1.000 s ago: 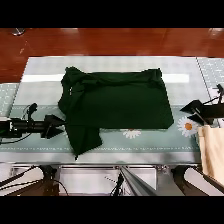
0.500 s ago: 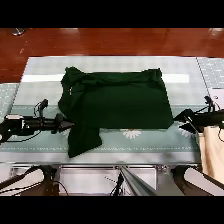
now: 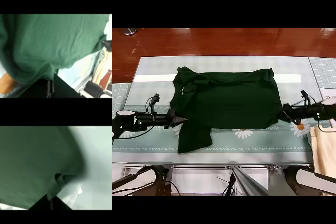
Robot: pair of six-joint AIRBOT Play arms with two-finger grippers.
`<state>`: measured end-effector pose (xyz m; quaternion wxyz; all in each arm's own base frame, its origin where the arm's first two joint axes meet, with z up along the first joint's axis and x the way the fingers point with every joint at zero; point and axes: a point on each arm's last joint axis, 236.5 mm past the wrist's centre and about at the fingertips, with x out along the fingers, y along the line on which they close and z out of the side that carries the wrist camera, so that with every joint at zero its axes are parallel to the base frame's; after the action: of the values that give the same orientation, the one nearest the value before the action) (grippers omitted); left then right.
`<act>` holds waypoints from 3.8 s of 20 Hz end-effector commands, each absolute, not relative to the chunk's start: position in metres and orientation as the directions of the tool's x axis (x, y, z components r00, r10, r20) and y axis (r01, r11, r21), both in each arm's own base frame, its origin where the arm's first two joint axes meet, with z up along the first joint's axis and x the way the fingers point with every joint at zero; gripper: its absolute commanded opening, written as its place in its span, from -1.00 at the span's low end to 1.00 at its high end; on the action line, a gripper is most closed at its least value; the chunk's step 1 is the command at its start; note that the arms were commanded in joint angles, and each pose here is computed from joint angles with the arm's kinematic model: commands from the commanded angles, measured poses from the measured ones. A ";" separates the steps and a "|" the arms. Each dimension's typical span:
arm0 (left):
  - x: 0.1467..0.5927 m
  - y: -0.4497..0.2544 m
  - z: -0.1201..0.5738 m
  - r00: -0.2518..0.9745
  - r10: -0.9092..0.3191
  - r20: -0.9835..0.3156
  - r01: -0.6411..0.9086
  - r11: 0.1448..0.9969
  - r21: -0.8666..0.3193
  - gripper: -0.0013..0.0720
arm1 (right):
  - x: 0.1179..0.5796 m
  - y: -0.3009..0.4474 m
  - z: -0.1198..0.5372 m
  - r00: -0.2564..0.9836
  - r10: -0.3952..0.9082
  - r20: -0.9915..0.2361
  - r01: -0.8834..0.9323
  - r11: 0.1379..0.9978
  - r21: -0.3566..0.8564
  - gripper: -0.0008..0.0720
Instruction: Fold the shirts.
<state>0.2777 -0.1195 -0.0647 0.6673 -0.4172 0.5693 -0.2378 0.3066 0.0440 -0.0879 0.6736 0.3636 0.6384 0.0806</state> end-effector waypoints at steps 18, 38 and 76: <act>0.205 -0.040 0.546 0.989 -0.129 0.070 0.122 0.987 0.105 -0.91 | 0.201 0.034 0.514 0.993 0.112 -0.037 -0.111 0.994 0.021 -0.90; 0.341 -0.034 0.270 0.851 -0.269 -0.451 0.171 0.954 -0.246 -0.91 | 0.329 0.017 0.216 0.743 0.225 -0.631 -0.034 0.953 0.300 -0.90; 0.449 -0.067 -0.075 -0.039 -0.366 -0.930 0.030 0.930 -0.367 -0.43 | 0.483 0.012 -0.090 0.045 0.435 -0.899 0.111 0.893 0.437 -0.59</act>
<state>0.4646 -0.0627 -0.0687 0.7084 -0.1274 0.6795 -0.1422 0.4866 0.0097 -0.0772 0.7030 0.2071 0.6672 0.1334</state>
